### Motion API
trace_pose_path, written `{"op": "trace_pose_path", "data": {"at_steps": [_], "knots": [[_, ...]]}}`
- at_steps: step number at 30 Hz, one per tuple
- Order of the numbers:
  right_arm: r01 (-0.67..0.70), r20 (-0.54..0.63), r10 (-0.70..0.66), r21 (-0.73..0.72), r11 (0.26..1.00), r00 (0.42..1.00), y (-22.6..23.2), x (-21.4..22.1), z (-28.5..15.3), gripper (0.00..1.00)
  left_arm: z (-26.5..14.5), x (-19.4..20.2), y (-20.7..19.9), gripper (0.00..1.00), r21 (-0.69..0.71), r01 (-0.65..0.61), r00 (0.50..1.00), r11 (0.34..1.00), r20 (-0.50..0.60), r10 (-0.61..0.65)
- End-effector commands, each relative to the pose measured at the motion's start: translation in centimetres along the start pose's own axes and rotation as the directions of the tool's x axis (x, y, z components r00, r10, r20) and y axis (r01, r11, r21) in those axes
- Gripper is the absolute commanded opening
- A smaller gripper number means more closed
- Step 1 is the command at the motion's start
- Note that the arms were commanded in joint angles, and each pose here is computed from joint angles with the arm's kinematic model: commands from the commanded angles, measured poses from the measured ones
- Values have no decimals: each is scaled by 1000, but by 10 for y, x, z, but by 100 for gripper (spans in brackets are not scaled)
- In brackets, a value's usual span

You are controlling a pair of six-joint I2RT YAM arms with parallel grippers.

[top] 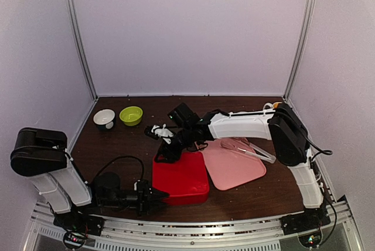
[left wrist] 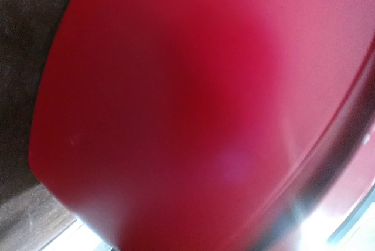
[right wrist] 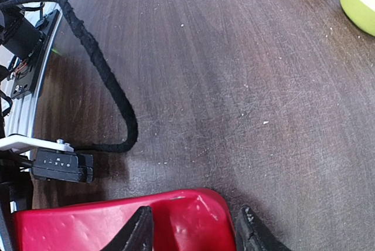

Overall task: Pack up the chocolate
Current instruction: Press the box lid onto the packing box.

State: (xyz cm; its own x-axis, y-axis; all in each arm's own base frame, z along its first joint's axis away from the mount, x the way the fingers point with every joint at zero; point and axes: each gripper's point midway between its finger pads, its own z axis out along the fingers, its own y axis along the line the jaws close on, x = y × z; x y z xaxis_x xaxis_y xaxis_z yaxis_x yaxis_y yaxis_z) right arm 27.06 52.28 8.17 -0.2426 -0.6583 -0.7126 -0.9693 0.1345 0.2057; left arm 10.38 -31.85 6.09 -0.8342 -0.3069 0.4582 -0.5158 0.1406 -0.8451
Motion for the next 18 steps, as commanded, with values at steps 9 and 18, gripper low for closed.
{"op": "trace_pose_path", "data": {"at_steps": [9, 18], "knots": [[-122, -314, 39, -249, 961, 949, 114, 102, 35, 45, -21, -71, 66, 4, -256, 23, 946, 966, 319, 62], [-120, -326, 35, -243, 963, 945, 114, 107, 34, 44, -27, -78, 75, 0, -315, 16, 931, 949, 351, 101]]}}
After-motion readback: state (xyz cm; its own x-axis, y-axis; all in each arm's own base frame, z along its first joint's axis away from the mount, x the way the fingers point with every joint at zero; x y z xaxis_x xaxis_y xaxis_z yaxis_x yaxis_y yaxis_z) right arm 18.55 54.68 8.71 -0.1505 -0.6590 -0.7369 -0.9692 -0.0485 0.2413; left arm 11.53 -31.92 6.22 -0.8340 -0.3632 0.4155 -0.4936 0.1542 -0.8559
